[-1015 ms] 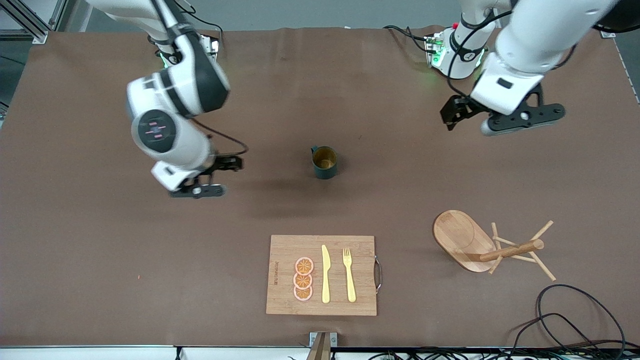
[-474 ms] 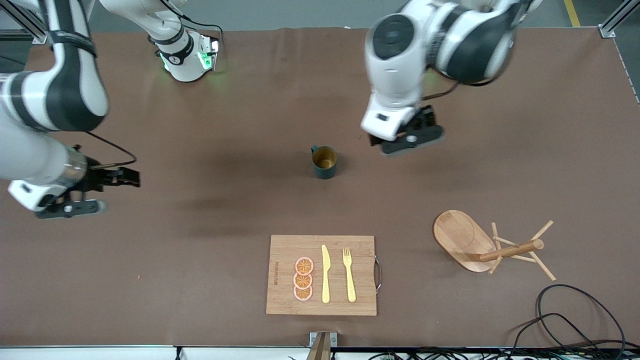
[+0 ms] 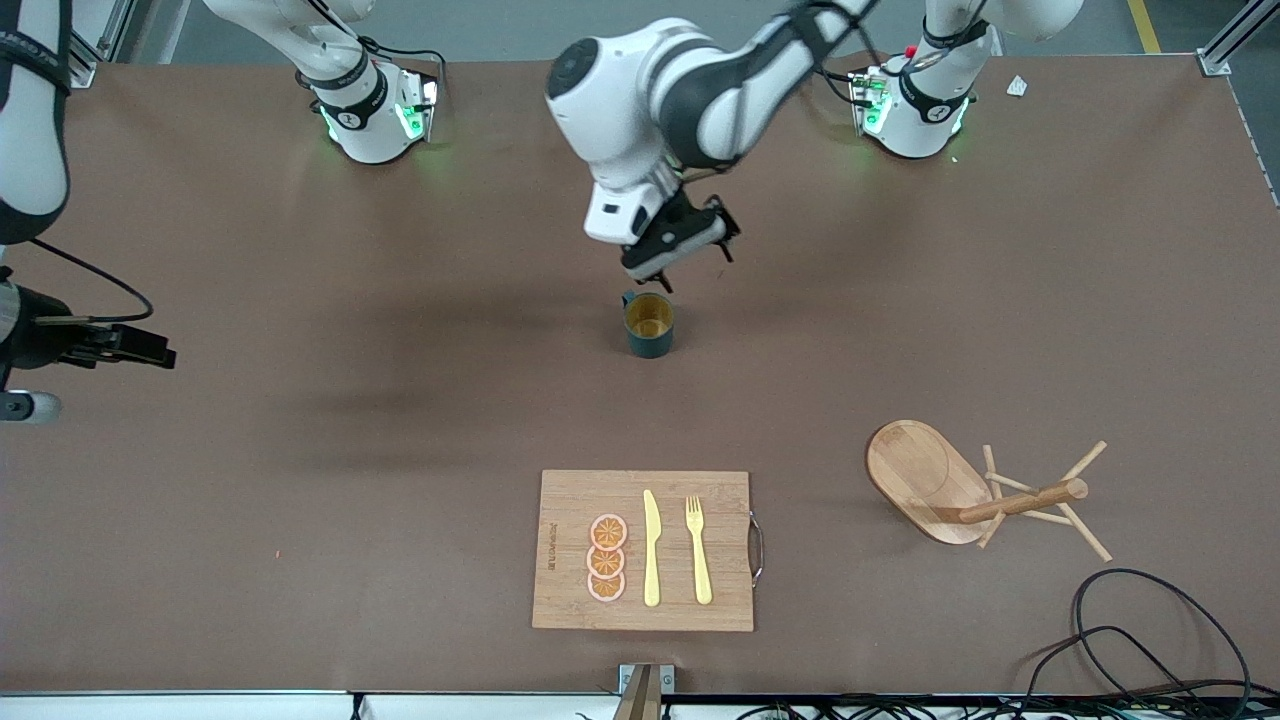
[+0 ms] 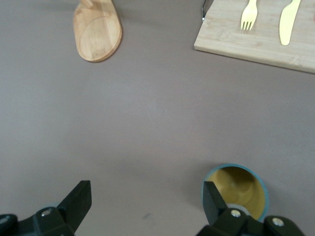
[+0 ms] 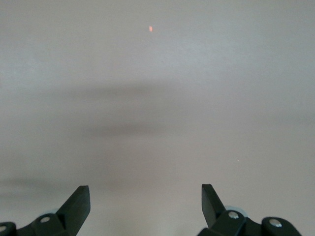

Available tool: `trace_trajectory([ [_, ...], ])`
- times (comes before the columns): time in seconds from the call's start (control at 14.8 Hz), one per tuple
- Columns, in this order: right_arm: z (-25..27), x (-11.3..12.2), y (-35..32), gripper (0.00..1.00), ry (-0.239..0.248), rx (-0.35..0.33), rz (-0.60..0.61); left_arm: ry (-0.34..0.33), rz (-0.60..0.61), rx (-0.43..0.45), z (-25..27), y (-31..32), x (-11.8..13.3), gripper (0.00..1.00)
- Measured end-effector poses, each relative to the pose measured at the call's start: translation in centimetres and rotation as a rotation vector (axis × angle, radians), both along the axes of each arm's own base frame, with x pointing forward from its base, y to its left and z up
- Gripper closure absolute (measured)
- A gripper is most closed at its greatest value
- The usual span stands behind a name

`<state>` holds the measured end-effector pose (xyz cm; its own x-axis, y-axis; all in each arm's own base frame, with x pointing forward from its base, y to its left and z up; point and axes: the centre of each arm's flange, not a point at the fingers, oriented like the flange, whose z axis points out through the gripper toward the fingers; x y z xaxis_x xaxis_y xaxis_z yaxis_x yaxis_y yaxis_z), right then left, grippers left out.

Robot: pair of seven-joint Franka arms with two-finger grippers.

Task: Pass cup and hang on rack
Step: 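Lower the left gripper over the mug handle while the right gripper withdraws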

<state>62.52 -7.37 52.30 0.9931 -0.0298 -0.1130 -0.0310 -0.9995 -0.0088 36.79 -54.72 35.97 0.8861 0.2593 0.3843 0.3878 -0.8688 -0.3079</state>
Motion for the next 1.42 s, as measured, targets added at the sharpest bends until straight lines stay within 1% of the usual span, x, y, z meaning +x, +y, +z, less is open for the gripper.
trace_trajectory([
  [0.14,-1.0,0.2,-0.5,0.0,0.016,0.003,0.004,-0.118,0.064,0.005,-3.6,-3.2,-4.6,0.0],
  [0.27,-2.0,0.6,0.2,0.0,0.032,0.006,0.016,-0.202,0.111,-0.004,-6.6,-5.3,-8.6,0.0],
  [0.34,-2.4,0.7,0.5,0.0,0.036,0.008,0.021,-0.242,0.126,-0.009,-7.8,-5.9,-10.1,0.0],
  [0.47,-2.4,0.8,1.0,0.0,0.035,0.008,0.031,-0.347,0.125,-0.014,-10.0,-6.8,-11.7,0.0],
  [0.54,-2.3,0.9,1.7,0.0,0.034,0.002,0.044,-0.39,0.11,-0.008,-11.4,-6.9,-12.0,0.0],
  [0.61,-2.2,1.0,2.7,0.0,0.034,-0.014,0.065,-0.415,0.089,0.005,-12.9,-7.0,-12.4,0.0],
  [0.74,-2.1,1.2,4.4,0.0,0.034,-0.04,0.099,-0.44,0.048,0.037,-16.0,-7.0,-13.3,0.0],
  [0.88,-2.0,1.2,4.8,0.0,0.033,-0.042,0.105,-0.471,0.011,0.051,-17.7,-7.2,-13.4,0.02],
  [0.95,-2.0,1.2,4.7,0.0,0.033,-0.042,0.103,-0.479,0.007,0.049,-18.0,-7.4,-13.2,0.06],
  [1.02,-2.0,1.2,4.6,0.0,0.033,-0.042,0.102,-0.484,0.009,0.043,-18.2,-7.8,-12.8,0.06],
  [1.08,-2.0,1.2,4.6,0.0,0.032,-0.042,0.101,-0.489,0.014,0.034,-18.1,-8.2,-12.5,0.09],
  [1.15,-1.9,1.2,4.6,0.0,0.03,-0.042,0.102,-0.491,0.018,0.027,-18.1,-8.5,-12.2,0.1],
  [1.22,-1.8,1.2,4.6,0.0,0.028,-0.042,0.102,-0.492,0.022,0.022,-18.0,-8.7,-12.1,0.13],
  [1.29,-1.6,1.2,4.6,0.0,0.028,-0.042,0.101,-0.493,0.024,0.02,-18.0,-8.8,-12.0,0.13],
  [1.35,-1.6,1.1,4.3,0.0,0.036,-0.041,0.096,-0.494,0.026,0.02,-18.1,-8.8,-12.0,0.17],
  [1.42,-1.5,0.9,3.9,0.0,0.046,-0.034,0.086,-0.497,0.033,0.018,-18.2,-8.8,-11.9,0.18],
])
